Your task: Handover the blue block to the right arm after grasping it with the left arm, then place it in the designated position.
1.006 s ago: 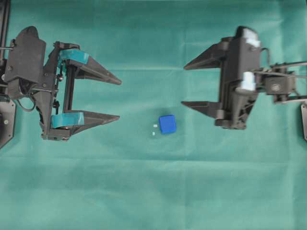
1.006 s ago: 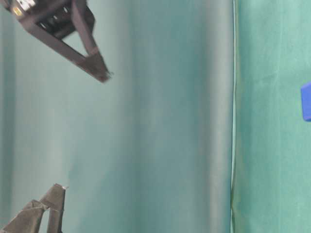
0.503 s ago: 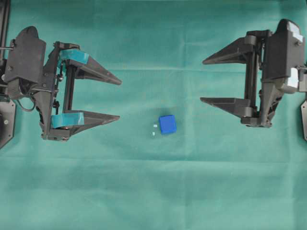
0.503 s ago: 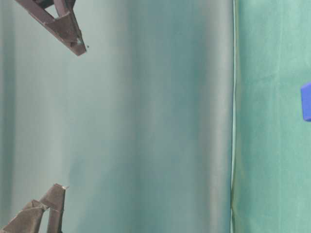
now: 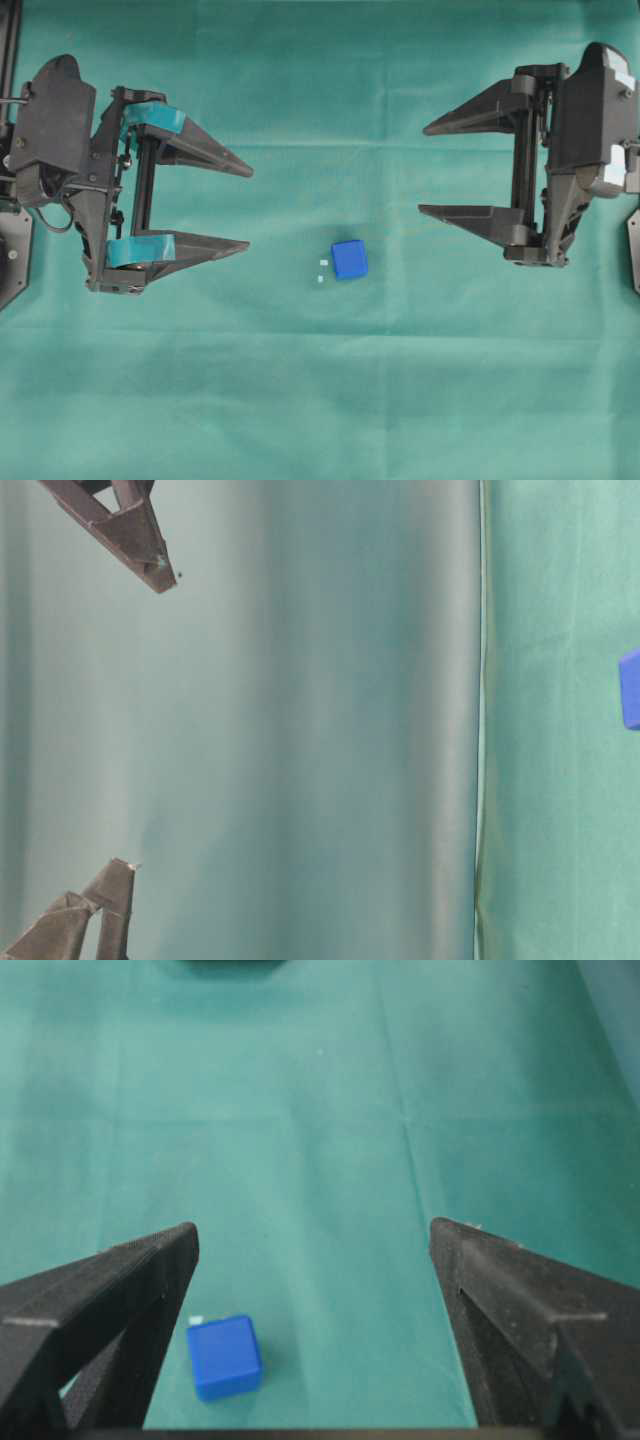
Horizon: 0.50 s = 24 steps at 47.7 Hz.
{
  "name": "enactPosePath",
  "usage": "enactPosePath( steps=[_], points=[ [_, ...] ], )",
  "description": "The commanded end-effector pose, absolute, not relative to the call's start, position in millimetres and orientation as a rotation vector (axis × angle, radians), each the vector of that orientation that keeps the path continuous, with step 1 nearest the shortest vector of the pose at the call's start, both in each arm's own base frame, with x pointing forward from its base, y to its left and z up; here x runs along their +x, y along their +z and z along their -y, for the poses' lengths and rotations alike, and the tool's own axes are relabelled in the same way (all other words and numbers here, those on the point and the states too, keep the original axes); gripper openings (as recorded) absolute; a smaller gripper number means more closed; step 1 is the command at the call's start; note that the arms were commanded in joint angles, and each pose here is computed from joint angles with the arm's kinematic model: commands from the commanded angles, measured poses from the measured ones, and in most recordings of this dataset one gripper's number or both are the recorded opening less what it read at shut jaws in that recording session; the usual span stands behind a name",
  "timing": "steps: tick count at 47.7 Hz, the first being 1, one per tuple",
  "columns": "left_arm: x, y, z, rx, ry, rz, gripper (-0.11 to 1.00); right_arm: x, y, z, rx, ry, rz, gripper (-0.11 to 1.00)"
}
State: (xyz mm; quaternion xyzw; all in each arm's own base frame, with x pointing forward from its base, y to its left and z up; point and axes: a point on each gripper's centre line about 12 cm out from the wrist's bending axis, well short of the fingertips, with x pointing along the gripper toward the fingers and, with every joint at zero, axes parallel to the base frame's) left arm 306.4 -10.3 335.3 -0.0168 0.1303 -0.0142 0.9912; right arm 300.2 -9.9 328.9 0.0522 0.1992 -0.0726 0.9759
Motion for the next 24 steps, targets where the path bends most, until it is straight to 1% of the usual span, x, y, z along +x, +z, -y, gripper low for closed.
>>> enactPosePath(
  steps=[1,24],
  points=[
    [307.5,348.0,9.5,-0.038,-0.026,-0.226,1.00,299.6,337.4,8.7,0.105,-0.139,-0.373,0.92],
    [307.5,348.0,9.5,-0.036,-0.026,-0.226,1.00,299.7,335.7,8.7,0.105,-0.139,-0.378,0.92]
  ],
)
